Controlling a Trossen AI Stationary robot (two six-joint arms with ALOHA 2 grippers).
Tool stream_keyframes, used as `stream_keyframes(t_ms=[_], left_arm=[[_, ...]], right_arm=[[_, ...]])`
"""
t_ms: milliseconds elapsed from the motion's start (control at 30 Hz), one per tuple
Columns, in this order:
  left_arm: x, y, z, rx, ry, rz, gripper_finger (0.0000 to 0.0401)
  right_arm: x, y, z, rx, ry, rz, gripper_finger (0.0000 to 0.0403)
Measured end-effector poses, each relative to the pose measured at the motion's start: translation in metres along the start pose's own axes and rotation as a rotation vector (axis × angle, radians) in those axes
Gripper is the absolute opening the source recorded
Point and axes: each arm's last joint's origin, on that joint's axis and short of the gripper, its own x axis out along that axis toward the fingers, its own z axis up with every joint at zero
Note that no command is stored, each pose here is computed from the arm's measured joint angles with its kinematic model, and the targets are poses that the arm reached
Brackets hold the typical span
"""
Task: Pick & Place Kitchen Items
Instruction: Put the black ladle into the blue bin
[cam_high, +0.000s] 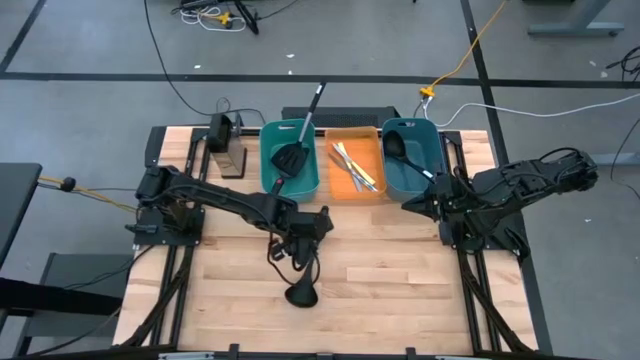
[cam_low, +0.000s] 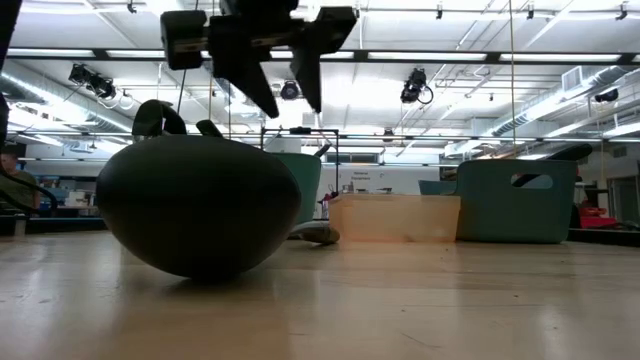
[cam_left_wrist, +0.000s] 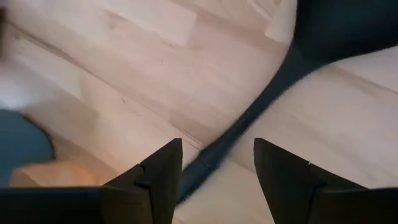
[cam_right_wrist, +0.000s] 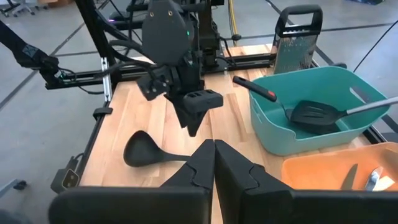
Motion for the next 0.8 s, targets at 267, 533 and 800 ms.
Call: stream_keyframes(t_ms=[267,533,800], left_arm=[[0.0051,-0.0014,-0.0008,0.020,0.012,-0.024,0.0204],[0.0049,-0.0023,0.0004,0.020,-0.028,-0.050,0.0204],[0.0048,-0.0025,0.0008,0.063,-0.037,-0.054,0.0199]], right_arm=[[-0.0001,0.0000,0.0000,0.000,0.000,0.000,0.0016],[-0.0001,0.0000,0.0000,0.000,0.000,0.000,0.0016],[-0.0001,0.0000,-0.0001,0.000,0.001,0.000,0.0016]])
